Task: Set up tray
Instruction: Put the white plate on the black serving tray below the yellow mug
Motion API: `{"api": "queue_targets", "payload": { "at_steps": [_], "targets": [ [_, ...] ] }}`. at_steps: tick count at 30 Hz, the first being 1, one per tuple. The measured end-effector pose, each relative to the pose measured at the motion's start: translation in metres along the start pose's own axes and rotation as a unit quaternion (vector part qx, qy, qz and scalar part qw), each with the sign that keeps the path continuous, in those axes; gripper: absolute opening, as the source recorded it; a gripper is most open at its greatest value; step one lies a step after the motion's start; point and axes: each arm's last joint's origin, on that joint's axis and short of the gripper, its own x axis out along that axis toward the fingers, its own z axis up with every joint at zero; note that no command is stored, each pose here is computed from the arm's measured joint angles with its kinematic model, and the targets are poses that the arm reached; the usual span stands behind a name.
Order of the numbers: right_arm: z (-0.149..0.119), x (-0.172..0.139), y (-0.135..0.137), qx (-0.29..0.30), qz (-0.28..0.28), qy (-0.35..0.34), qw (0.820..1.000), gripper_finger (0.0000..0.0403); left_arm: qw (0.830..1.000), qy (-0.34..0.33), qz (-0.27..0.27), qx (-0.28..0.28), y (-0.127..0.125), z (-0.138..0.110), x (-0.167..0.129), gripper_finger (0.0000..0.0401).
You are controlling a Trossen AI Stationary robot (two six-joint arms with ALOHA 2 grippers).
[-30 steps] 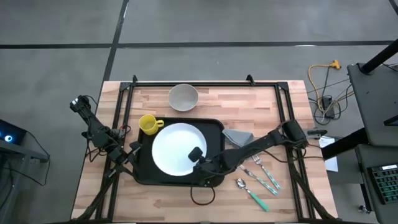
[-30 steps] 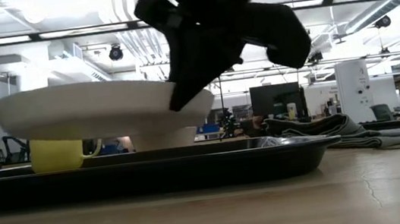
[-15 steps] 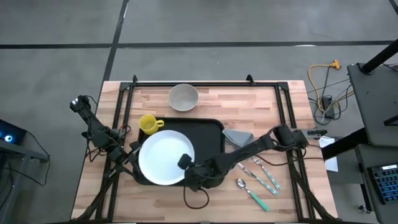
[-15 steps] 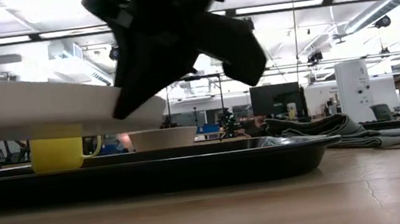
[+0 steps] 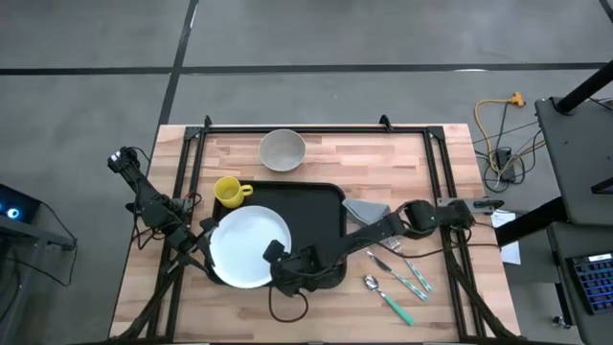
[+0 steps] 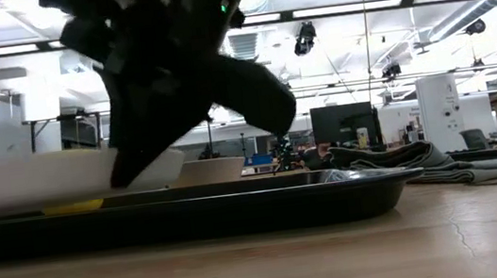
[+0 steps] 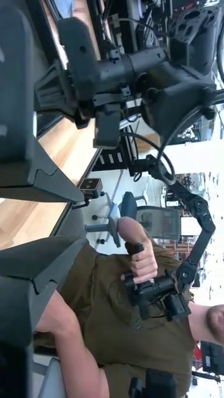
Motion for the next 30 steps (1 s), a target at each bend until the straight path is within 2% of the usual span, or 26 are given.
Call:
{"api": "queue_targets", "payload": {
  "at_steps": [17, 30],
  "targets": [
    [-0.006, 0.018, -0.003, 0.009, 0.004, 0.008, 1.000, 0.0009, 1.000, 0.000, 0.000, 0.000, 0.000, 0.000, 0.000, 0.0079],
    [-0.006, 0.019, -0.006, 0.029, -0.002, 0.000, 1.000, 0.0009, 1.000, 0.000, 0.000, 0.000, 0.000, 0.000, 0.000, 0.0079]
  ]
}}
